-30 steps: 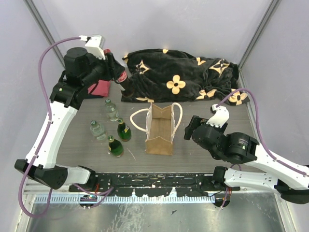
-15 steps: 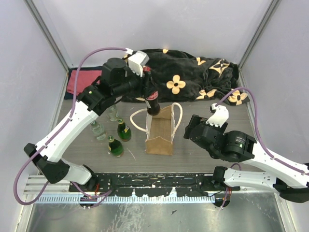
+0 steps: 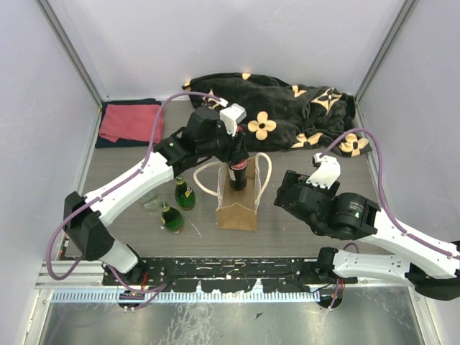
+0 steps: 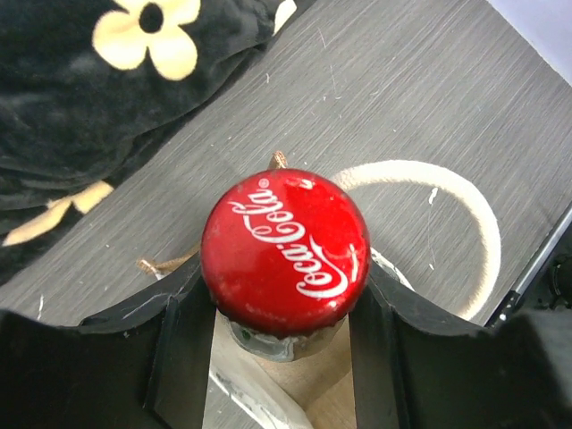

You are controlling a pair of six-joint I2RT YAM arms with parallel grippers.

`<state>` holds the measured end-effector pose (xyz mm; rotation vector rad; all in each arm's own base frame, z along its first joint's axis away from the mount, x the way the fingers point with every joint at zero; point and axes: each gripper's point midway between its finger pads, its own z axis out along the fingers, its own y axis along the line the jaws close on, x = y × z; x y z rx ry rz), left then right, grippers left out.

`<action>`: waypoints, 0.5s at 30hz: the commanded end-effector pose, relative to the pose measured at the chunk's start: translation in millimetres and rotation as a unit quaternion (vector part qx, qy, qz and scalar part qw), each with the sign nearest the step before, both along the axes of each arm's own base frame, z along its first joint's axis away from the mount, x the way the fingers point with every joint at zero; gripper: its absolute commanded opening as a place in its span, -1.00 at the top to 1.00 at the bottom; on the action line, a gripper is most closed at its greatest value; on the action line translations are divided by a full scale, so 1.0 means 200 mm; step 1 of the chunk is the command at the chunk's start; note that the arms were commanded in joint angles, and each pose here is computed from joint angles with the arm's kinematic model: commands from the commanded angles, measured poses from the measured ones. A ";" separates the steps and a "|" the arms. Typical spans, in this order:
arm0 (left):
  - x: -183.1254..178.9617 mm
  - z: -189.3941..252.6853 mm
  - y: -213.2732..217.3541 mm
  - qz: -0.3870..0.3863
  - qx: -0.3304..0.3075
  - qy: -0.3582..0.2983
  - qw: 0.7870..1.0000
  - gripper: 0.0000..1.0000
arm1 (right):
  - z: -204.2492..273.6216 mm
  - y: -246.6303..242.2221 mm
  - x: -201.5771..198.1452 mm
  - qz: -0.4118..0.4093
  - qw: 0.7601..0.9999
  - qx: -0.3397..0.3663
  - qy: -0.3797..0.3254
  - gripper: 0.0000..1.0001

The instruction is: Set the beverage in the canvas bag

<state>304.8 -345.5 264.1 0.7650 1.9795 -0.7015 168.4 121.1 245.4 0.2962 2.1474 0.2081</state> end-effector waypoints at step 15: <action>0.14 0.17 -0.23 -0.004 -0.102 -0.067 0.993 1.00 | 0.03 0.06 0.08 -0.022 0.999 -0.005 -0.027 -1.00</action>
